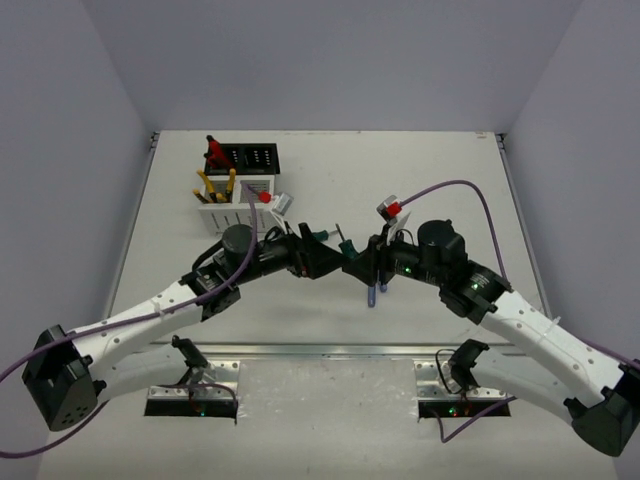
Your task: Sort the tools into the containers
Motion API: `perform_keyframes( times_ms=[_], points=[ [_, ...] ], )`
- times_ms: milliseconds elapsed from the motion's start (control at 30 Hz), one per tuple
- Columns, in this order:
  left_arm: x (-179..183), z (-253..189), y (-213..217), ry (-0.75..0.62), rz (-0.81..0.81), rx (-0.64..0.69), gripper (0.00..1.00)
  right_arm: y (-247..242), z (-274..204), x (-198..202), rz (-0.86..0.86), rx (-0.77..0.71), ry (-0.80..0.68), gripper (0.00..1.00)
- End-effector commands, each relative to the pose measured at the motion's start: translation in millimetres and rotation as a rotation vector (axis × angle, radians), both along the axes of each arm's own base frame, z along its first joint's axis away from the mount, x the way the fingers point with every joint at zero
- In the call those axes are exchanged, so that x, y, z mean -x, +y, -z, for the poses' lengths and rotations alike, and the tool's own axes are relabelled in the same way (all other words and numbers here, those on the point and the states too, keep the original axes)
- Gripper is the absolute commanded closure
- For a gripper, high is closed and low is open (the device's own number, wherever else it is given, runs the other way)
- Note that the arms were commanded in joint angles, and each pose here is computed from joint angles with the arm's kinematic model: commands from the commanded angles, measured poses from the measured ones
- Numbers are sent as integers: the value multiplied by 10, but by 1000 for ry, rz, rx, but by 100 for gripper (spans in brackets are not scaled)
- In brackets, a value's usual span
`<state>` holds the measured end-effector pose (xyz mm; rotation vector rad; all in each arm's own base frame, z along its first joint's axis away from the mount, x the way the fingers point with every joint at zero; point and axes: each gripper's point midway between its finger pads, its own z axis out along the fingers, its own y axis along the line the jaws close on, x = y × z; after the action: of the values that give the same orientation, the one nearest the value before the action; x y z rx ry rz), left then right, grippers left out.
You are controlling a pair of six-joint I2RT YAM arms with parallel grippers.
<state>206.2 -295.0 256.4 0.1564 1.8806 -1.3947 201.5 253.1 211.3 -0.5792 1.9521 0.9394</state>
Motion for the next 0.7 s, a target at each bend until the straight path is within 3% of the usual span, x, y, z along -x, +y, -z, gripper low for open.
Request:
perform_keyframes(
  times_ms=[0, 100, 167, 267, 367, 433, 500, 533, 667],
  points=[
    [-111, -534, -231, -79, -43, 157, 2, 52, -288, 153, -69, -36, -85, 98],
    [-73, -507, -481, -64, -16, 145, 11, 46, -360, 207, -86, -43, -107, 99],
    [-64, -496, -573, -58, -8, 133, 24, 29, -386, 218, -80, -46, -111, 99],
    [-37, -516, -657, -63, 2, 130, 66, -13, -396, 193, -53, -37, -114, 99],
    [-25, -518, -634, -66, -9, 125, 88, -60, -383, 150, -12, -27, -109, 100],
    [-16, -507, -610, -64, -17, 123, 99, -120, -375, 66, 54, -18, -103, 99],
    [-16, -508, -614, -65, -15, 121, 100, -142, -359, 36, 85, -16, -84, 96],
    [-33, -518, -614, -69, -22, 116, 100, -138, -359, 28, 89, -15, -79, 88],
    [-293, -555, -525, -100, -142, 11, 100, -172, -286, -6, 123, 18, -37, 22]
  ],
)
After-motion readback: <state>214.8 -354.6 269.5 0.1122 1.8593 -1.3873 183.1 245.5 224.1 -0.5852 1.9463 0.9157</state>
